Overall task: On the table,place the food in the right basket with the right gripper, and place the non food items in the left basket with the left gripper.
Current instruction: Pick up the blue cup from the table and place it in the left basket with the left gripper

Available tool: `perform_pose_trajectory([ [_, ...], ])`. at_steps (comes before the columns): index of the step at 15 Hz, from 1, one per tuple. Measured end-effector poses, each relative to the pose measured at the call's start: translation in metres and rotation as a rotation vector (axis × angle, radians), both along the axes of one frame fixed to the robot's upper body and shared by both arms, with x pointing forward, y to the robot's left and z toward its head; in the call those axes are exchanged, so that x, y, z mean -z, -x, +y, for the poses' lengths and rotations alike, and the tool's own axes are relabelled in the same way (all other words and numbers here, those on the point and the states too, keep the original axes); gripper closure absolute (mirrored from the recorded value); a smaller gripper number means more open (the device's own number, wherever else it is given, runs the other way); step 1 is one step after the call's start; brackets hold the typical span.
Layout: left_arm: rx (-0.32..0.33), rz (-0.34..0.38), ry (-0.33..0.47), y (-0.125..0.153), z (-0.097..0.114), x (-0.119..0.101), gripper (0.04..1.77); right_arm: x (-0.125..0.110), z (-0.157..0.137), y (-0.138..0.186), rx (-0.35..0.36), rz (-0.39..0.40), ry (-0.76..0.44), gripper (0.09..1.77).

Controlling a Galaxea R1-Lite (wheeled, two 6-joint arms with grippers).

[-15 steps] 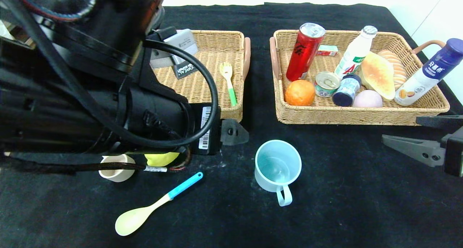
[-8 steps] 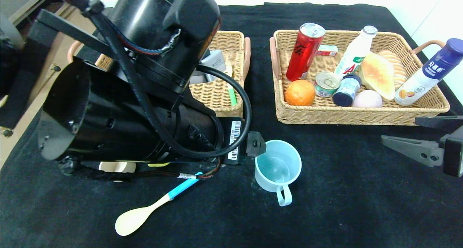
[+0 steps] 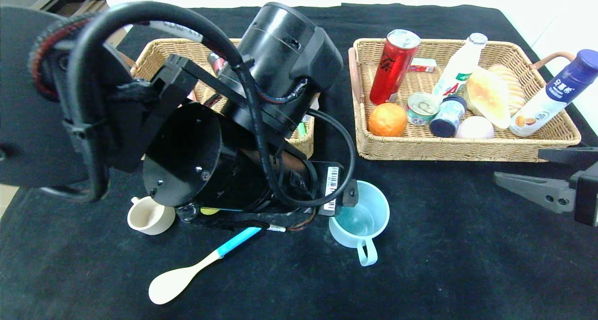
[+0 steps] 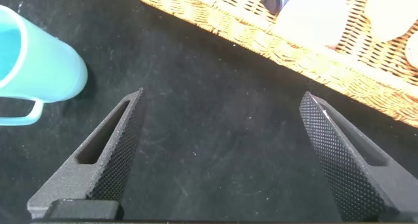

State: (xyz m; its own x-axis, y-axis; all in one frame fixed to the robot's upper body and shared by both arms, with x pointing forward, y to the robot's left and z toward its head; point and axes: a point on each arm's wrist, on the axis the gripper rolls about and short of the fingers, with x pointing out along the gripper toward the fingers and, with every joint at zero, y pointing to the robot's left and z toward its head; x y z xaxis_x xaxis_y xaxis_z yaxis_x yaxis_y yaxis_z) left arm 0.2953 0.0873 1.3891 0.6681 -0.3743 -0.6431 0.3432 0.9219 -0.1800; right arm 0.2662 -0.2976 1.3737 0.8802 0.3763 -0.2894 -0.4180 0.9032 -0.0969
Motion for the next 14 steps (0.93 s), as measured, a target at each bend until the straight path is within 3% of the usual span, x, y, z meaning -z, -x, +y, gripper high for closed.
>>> perform_pose_trajectory([
  [14, -0.036, 0.007, -0.134, -0.022, -0.026, 0.033, 0.09, -0.003, -0.003, 0.001, 0.018, -0.013, -0.003, 0.15],
])
